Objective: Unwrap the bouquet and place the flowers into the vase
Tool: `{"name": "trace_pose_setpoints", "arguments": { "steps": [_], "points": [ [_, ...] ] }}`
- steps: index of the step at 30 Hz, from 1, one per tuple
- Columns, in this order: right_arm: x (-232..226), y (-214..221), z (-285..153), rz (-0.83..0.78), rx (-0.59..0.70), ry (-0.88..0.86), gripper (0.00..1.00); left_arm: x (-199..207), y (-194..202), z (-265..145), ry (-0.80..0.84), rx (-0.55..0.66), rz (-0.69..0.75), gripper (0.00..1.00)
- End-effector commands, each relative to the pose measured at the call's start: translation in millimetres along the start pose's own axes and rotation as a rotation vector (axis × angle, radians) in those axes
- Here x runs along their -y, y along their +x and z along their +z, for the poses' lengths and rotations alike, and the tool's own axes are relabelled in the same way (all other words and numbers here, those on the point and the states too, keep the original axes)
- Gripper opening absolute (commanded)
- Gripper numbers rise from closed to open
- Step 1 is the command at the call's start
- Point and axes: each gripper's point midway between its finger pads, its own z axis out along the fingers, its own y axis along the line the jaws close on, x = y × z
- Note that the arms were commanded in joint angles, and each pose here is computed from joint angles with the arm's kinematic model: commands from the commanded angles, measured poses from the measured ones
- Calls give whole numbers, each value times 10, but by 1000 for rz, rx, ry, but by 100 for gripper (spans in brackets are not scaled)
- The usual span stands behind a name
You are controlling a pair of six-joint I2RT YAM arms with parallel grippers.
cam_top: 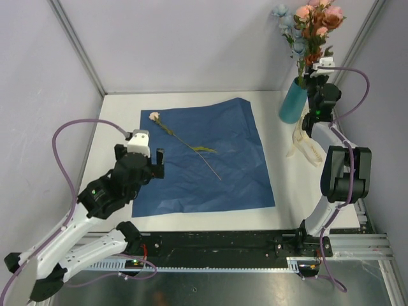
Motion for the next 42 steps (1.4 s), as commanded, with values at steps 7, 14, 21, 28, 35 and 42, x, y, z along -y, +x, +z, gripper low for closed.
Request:
{"name": "trace_pose_setpoints", "arguments": {
  "steps": [7,14,21,28,35,42],
  "points": [
    [244,252,-319,219,-204,97,52,167,-701,153,-55,66,-241,100],
    [26,-27,-786,328,-312,-7,71,248,-910,591,-101,-3,-532,95],
    [-336,-164,-1609,538,-544,-50,77,188,-1025,1162,-178,-70,-791,85],
    [-771,-352,-2391,643,-545,-167,73,250,-710,1857,-284,-193,-863,74],
    [-1165,-729,-2736,636,-462,-316,70,160,-111,2574,-450,-340,-914,49],
    [-1150,-952,-2846,608,-396,-315,70,133,213,3009,-514,-408,-845,48]
  ]
}}
